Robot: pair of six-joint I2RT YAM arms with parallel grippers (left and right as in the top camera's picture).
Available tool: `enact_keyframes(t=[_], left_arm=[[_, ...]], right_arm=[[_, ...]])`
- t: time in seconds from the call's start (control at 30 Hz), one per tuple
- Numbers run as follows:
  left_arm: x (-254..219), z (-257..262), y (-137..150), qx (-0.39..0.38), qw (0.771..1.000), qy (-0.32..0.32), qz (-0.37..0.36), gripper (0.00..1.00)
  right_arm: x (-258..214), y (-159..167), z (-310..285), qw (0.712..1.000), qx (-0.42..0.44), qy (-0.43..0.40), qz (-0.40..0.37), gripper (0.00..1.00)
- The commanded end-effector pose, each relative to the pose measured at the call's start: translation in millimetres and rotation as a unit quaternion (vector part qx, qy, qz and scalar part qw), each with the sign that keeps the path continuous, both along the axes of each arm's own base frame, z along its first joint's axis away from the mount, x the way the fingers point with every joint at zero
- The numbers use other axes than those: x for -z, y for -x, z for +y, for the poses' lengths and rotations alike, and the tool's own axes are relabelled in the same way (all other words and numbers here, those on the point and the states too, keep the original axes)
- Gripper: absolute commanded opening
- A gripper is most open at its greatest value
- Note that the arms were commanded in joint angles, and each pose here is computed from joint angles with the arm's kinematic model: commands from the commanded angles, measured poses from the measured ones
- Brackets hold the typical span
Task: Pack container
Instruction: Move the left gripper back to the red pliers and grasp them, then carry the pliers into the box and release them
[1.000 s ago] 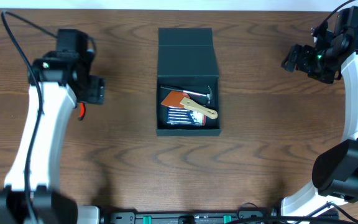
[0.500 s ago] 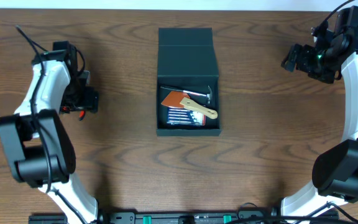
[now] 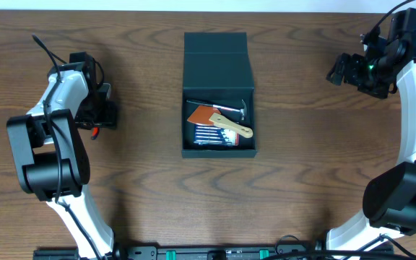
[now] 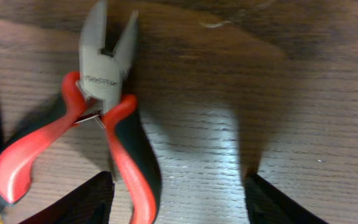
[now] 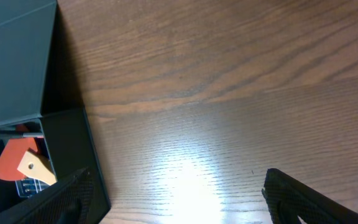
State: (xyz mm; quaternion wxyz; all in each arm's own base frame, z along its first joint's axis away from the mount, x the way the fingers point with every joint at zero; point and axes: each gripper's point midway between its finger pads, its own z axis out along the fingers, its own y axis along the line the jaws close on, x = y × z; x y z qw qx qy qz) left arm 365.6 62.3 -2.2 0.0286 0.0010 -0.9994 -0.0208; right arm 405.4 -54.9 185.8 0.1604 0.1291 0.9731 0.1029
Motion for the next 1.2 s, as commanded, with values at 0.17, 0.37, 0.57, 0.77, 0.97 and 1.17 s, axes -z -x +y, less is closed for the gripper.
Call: enact_keyframes(t=[0.17,0.37,0.57,0.77,0.97,1.17], left_arm=[[18.7,-1.8,7.7,0.002,1.000,0.008,0.027,0.33],[15.4,-3.3,9.0,-0.003,0.999,0.011,0.030,0.06],[-30.3,-2.4,-3.6,0.000,1.000,0.007,0.005,0.06],[-124.1,-24.3,-22.8,0.042,0.996,0.006,-0.074,0.06],[-209.2,-114.1,-14.9,0.196,0.964,0.047,-0.175,0.06],[-222.7,-220.3,18.6,0.414,0.889,0.059,-0.188,0.06]], right_arm=[[3.2,1.0,-0.4,1.000,-0.009,0.002,0.004,0.89],[3.2,0.9,-0.4,1.000,-0.009,0.002,0.004,0.89],[3.0,0.3,-0.4,1.000,-0.009,0.002,0.003,0.89],[2.8,-0.4,-0.5,1.000,-0.009,0.002,0.001,0.89],[1.6,-3.9,-1.3,1.000,-0.009,0.004,-0.006,0.90],[0.4,-7.4,-2.1,1.000,-0.009,0.006,-0.014,0.90]])
